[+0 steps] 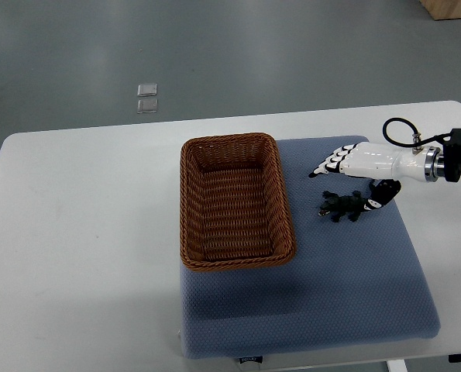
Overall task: Place crocodile in brown basket with right hand
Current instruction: 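Close the right hand's fingers around the crocodile's body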
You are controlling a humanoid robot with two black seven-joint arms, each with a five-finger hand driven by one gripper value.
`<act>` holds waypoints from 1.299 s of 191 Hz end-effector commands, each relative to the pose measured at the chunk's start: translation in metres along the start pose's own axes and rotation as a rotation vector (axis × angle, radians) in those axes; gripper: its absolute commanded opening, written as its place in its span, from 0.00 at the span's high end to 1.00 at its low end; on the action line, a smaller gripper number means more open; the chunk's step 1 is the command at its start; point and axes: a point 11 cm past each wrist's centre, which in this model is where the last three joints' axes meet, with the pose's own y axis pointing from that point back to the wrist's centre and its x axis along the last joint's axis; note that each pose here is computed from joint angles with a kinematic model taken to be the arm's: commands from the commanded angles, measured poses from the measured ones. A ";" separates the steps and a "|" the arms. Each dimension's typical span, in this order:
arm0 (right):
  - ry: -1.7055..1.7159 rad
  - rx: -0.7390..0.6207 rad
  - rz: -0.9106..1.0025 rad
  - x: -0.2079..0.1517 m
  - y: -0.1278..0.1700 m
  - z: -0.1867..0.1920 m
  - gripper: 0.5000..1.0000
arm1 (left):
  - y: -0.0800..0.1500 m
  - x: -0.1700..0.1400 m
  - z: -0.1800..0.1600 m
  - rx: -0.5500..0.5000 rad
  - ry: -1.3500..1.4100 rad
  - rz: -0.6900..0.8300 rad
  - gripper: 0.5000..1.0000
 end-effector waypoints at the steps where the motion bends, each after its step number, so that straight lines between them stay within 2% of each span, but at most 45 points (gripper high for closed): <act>1: 0.007 0.004 0.019 -0.009 -0.004 -0.002 0.13 | 0.000 0.000 0.000 0.000 0.000 0.000 0.00; 136: 0.135 -0.029 -0.021 -0.041 -0.005 0.009 0.13 | 0.000 0.000 0.000 0.000 0.000 0.000 0.00; 248: 0.165 -0.008 -0.052 -0.047 -0.008 0.005 0.16 | 0.000 0.000 0.000 0.000 0.000 0.000 0.00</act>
